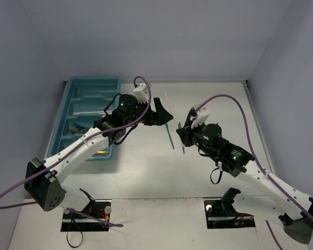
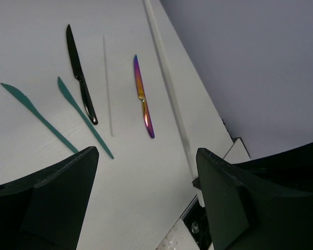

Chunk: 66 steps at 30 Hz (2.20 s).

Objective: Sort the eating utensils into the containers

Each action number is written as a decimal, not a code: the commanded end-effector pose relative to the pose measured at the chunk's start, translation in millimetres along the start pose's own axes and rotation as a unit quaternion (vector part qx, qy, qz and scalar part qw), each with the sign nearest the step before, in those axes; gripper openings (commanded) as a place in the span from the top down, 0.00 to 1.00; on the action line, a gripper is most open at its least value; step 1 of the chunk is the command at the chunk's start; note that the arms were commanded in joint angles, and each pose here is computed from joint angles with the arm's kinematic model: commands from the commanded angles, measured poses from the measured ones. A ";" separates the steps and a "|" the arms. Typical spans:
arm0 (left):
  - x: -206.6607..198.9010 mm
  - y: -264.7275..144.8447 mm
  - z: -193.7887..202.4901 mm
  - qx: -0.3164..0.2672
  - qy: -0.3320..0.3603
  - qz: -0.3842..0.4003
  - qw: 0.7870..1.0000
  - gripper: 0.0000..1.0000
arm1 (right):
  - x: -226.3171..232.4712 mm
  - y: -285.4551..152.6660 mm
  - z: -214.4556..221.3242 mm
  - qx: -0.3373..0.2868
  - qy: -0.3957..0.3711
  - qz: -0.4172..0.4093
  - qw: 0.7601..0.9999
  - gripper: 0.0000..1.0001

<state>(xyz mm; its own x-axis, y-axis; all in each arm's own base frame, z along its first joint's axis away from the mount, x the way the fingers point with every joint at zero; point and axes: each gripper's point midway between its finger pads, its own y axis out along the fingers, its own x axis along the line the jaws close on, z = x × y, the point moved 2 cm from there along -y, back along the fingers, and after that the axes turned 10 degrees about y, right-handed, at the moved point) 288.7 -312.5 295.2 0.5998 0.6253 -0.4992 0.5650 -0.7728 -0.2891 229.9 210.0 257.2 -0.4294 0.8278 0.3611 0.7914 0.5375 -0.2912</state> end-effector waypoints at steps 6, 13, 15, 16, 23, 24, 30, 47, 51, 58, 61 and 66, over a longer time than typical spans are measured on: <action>-31.9 6.6 -49.4 -0.083 -0.020 0.035 0.996 0.34 | 29.7 2.8 -18.5 -0.046 0.008 -0.051 0.998 1.00; -39.0 11.0 -44.7 -0.077 -0.031 0.051 0.995 0.76 | 29.2 8.8 -16.1 -0.047 0.010 -0.042 0.998 1.00; -41.1 11.2 -43.2 -0.073 -0.035 0.058 0.995 0.88 | 28.6 10.0 -16.4 -0.048 0.012 -0.038 0.998 1.00; -41.9 11.1 -42.3 -0.071 -0.037 0.061 0.995 0.92 | 28.7 10.5 -16.3 -0.048 0.012 -0.037 0.998 1.00; -33.7 7.0 -43.8 -0.083 -0.045 0.044 0.995 1.00 | 24.8 16.1 -15.8 -0.049 0.014 -0.020 0.998 0.68; -28.8 5.6 -45.4 -0.088 -0.047 0.036 0.994 1.00 | 22.4 17.0 -16.0 -0.051 0.016 -0.012 0.998 0.59; 40.4 -9.9 -68.8 -0.121 -0.090 -0.034 0.988 1.00 | 0.5 15.5 -15.6 -0.073 0.037 0.049 0.995 0.26; 365.3 -104.8 -122.4 -0.309 -0.317 -0.344 0.828 0.94 | -46.4 14.5 15.1 -0.058 0.030 0.158 0.985 0.19; 400.9 -104.2 -116.7 -0.319 -0.346 -0.369 0.801 0.90 | -54.0 16.2 21.3 -0.051 0.027 0.172 0.983 0.19; 419.9 -107.5 -111.6 -0.321 -0.355 -0.384 0.790 0.66 | -67.8 15.4 30.1 -0.040 0.027 0.196 0.979 0.19; 415.8 -113.6 -112.5 -0.324 -0.348 -0.388 0.790 0.52 | -74.0 15.7 31.1 -0.038 0.029 0.207 0.977 0.19; 394.6 -125.9 -124.8 -0.328 -0.325 -0.375 0.804 0.44 | -103.8 19.4 33.7 -0.034 0.061 0.257 0.964 0.19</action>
<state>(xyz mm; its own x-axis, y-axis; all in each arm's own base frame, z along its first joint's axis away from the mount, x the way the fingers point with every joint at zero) 525.1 39.4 148.2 -0.5126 0.4857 -0.7080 0.8440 0.1334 -0.5195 258.4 157.2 187.9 -0.0448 0.9655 0.2564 0.9052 0.1478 -0.3984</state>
